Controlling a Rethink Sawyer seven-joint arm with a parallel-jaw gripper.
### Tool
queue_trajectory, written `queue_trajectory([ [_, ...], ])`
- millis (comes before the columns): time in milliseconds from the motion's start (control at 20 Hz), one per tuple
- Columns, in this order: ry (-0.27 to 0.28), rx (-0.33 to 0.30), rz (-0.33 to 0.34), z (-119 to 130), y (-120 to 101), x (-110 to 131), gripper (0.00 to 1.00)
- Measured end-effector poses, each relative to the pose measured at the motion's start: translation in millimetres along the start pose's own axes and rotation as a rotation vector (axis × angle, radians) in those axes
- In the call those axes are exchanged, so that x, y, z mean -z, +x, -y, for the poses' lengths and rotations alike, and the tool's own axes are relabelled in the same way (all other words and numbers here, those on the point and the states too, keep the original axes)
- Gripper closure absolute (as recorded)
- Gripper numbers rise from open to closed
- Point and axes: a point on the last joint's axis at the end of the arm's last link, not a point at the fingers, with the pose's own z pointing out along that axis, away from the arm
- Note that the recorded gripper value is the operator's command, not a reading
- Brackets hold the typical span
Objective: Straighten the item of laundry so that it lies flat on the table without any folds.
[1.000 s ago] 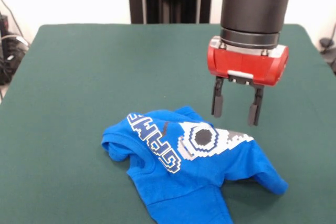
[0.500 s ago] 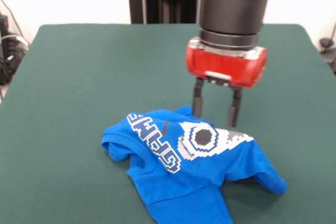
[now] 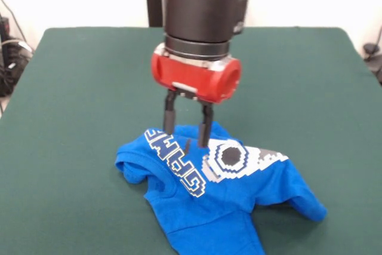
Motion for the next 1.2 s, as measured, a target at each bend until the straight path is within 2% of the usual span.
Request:
queue_trajectory([
  [50, 0.004, -0.012, 0.001, 8.9, -3.2, -1.7, 0.0],
  [200, 0.008, -0.018, -0.003, 14.4, -2.2, -3.3, 0.0],
  [650, 0.028, -0.017, -0.049, 25.8, 25.3, -11.3, 0.0],
  [1200, 0.028, -0.007, -0.056, 26.3, 46.3, -16.4, 0.0],
])
